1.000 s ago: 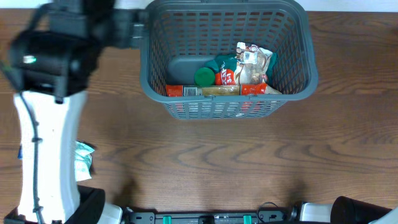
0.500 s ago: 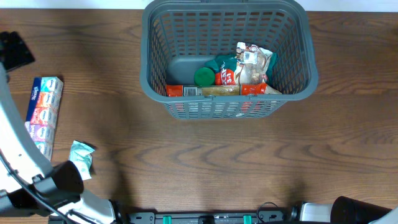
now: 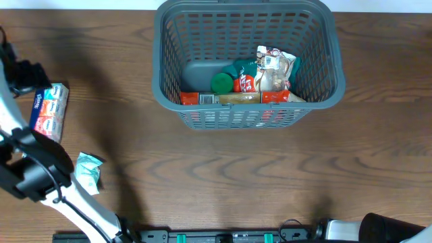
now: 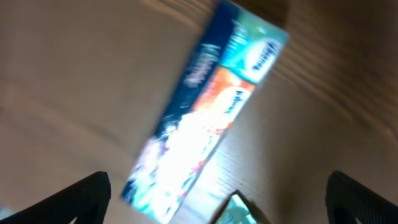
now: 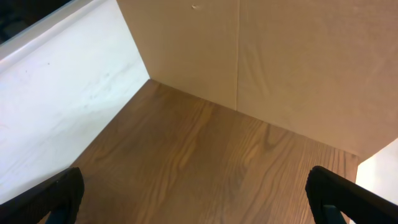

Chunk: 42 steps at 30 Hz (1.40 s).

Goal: Pack container
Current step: 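Grasp the blue-white tissue box with the left gripper and lift it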

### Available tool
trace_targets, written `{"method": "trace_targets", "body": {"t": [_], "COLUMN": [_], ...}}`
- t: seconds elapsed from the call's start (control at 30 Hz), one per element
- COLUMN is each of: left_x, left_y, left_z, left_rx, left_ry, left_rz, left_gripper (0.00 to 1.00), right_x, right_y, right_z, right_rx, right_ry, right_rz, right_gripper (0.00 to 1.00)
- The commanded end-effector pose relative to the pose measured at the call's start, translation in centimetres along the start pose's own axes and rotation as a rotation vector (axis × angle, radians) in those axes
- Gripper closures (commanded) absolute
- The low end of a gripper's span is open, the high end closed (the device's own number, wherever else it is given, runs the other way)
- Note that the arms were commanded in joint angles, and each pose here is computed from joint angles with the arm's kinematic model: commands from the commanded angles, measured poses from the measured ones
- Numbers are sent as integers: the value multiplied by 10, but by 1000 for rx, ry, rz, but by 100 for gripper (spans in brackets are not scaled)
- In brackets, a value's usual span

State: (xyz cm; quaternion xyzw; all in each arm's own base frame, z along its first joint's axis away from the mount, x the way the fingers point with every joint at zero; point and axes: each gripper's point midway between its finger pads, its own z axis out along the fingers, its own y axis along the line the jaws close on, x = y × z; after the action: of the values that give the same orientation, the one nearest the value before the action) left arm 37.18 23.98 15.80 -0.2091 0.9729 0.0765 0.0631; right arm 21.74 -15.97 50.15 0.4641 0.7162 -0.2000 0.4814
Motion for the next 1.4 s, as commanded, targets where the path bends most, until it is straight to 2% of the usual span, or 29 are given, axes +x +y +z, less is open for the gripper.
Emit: {"method": "trace_targets", "body": {"t": [0.0, 0.13, 0.23, 0.37, 0.7, 1.0, 1.07, 1.1, 1.17, 1.2, 1.37], "left_x": [1, 1, 0, -6, -5, 12, 15, 15, 14, 13, 17], "left_y": [-19, -18, -8, 3, 25, 9, 6, 2, -9, -13, -20], "left_z": [32, 72, 95, 115, 144, 170, 172, 172, 171, 170, 167], "left_rx": [107, 105, 48, 20, 20, 109, 116, 138, 202, 222, 238], "left_ry": [55, 116, 146, 137, 146, 214, 221, 219, 209, 204, 231], "left_rz": [125, 135, 138, 127, 95, 92, 94, 92, 83, 79, 16], "left_gripper": [7, 7, 7, 7, 7, 8, 16, 25, 62, 94, 94], "right_x": [-1, -1, -1, -1, -1, -1, -1, -1, -1, -1, -1], "right_y": [-3, -3, -3, -3, -3, -3, -3, -3, -3, -3, -3], "right_z": [2, 2, 2, 2, 2, 2, 2, 2, 2, 2, 2], "right_rx": [20, 20, 20, 20, 20, 20, 20, 20, 20, 20, 20], "right_ry": [-4, -4, -4, -4, -4, -4, -4, -4, -4, -4, -4], "right_rz": [13, 13, 13, 13, 13, 13, 13, 13, 13, 13, 13], "right_gripper": [1, 1, 1, 1, 1, 1, 1, 1, 1, 1, 1]}}
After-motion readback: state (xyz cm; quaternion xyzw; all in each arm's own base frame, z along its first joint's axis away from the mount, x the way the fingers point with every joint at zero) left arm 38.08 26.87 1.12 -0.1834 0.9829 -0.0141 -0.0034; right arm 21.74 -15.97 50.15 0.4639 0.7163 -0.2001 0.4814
